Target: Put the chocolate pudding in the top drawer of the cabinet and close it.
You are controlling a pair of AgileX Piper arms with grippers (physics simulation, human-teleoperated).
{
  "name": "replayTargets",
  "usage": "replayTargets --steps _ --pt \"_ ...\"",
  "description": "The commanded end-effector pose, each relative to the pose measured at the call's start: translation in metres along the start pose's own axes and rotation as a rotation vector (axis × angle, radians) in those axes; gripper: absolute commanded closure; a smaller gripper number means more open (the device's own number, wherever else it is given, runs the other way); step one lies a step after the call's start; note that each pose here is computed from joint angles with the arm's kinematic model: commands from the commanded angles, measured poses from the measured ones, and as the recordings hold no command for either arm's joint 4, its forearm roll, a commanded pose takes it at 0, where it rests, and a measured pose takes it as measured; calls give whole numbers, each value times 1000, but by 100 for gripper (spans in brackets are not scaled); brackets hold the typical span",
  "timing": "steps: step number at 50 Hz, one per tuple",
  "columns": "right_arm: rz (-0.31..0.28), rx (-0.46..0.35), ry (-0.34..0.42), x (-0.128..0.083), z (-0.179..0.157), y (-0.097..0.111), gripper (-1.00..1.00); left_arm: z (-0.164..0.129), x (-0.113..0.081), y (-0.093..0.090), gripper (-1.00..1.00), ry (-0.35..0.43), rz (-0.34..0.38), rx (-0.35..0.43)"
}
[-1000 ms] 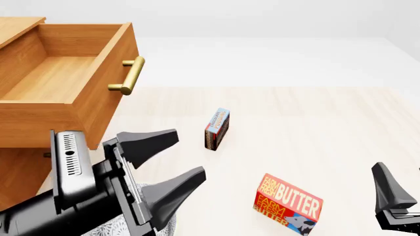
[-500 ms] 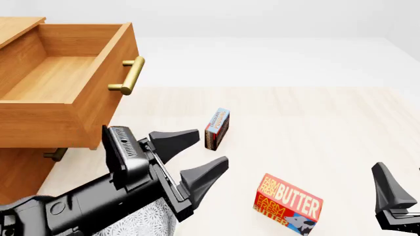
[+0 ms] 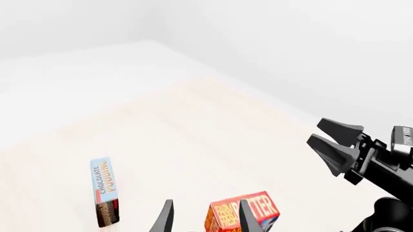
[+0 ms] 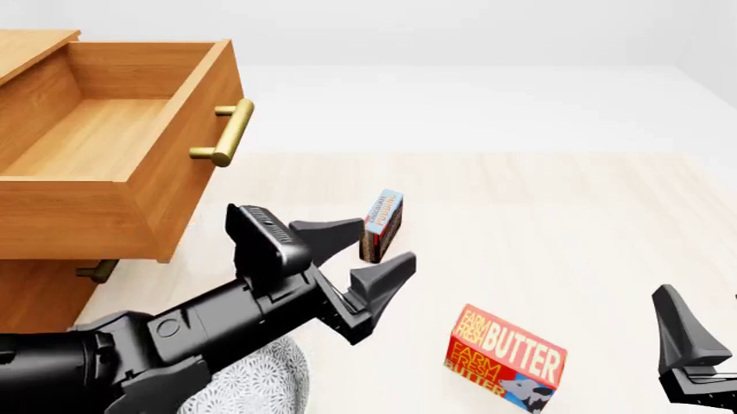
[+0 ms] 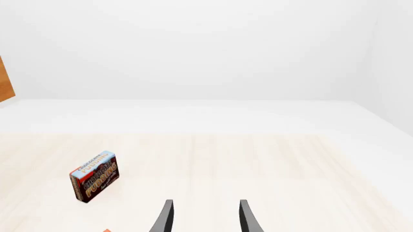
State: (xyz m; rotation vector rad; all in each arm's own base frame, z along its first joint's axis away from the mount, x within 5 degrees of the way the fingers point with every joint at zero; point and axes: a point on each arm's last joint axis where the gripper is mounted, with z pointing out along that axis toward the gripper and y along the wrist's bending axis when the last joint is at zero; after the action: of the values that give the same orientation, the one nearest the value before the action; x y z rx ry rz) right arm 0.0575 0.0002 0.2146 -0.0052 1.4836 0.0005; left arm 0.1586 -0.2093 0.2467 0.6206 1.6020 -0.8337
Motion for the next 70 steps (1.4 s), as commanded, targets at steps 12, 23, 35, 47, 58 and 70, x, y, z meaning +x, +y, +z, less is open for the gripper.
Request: replayTargets --steps 12,23,35,47,58,70 --pt "0 0 0 0 0 0 -100 19 13 25 -100 49 -65 -90" --pt "0 0 0 0 0 0 -100 18 17 35 -100 78 -56 -128" --pt "0 0 0 0 0 0 -100 21 15 42 -100 115 -54 -160" --pt "0 0 0 0 0 0 -100 19 27 53 -100 134 -58 -196" --pt "0 0 0 0 0 0 -100 23 35 65 -100 157 -61 -234" --pt "0 0 0 0 0 0 -100 31 34 70 -100 187 -72 -250"
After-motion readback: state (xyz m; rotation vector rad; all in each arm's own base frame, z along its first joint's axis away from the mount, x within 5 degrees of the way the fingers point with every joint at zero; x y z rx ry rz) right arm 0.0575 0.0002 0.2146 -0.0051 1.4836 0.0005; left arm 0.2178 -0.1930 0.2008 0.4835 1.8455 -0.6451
